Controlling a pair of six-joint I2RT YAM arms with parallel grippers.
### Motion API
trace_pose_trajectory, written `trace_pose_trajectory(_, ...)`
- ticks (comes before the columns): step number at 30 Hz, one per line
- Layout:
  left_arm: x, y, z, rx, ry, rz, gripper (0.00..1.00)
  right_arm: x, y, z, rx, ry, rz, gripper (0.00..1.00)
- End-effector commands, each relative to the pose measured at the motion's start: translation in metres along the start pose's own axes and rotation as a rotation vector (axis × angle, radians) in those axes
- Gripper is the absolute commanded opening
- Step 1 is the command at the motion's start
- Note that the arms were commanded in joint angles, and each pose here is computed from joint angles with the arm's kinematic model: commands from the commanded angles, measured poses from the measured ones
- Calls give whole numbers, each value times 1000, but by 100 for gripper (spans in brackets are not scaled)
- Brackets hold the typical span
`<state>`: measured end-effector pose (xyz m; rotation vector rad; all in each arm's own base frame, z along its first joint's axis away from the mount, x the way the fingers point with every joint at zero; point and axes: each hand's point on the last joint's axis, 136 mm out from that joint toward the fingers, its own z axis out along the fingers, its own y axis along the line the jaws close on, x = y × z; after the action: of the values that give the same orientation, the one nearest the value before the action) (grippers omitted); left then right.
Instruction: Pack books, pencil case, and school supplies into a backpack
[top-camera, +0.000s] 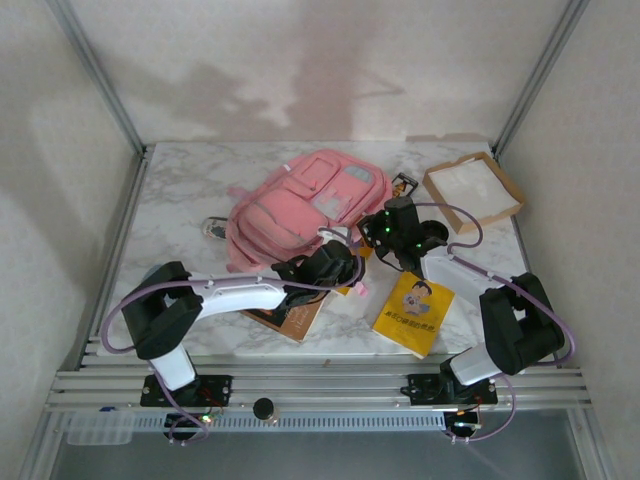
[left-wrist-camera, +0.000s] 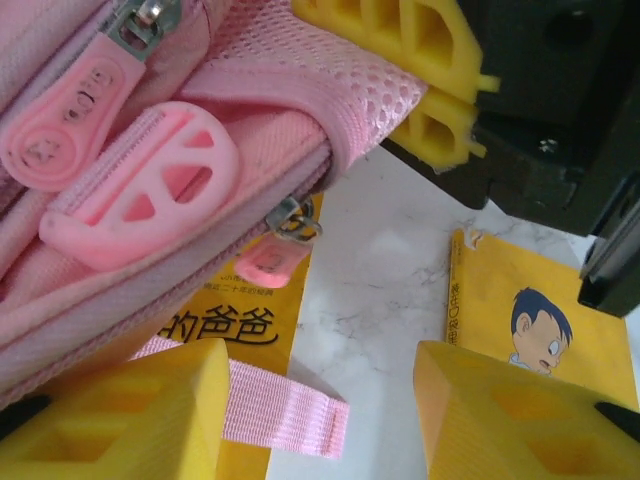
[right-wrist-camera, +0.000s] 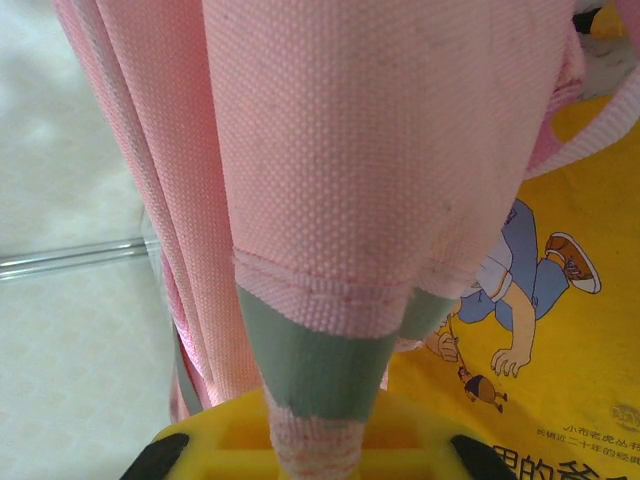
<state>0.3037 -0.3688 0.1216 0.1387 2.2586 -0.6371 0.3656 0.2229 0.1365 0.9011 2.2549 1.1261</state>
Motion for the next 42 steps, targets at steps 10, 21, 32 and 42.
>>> trace_pose_trajectory(10,-45,-9,30,-17,-122,10,48,12,38,-5,-111,62,-8,0)
trace_pose_trajectory(21,-53,21,30,-93,-167,-66,30,8,42,-4,-124,48,-9,0)
trace_pose_trajectory(32,-44,28,1,-88,-115,-144,0,-8,50,-2,-132,1,-22,0)
trace_pose_trajectory(42,-8,58,-29,-147,44,-169,0,-36,51,2,-127,-53,-39,0)
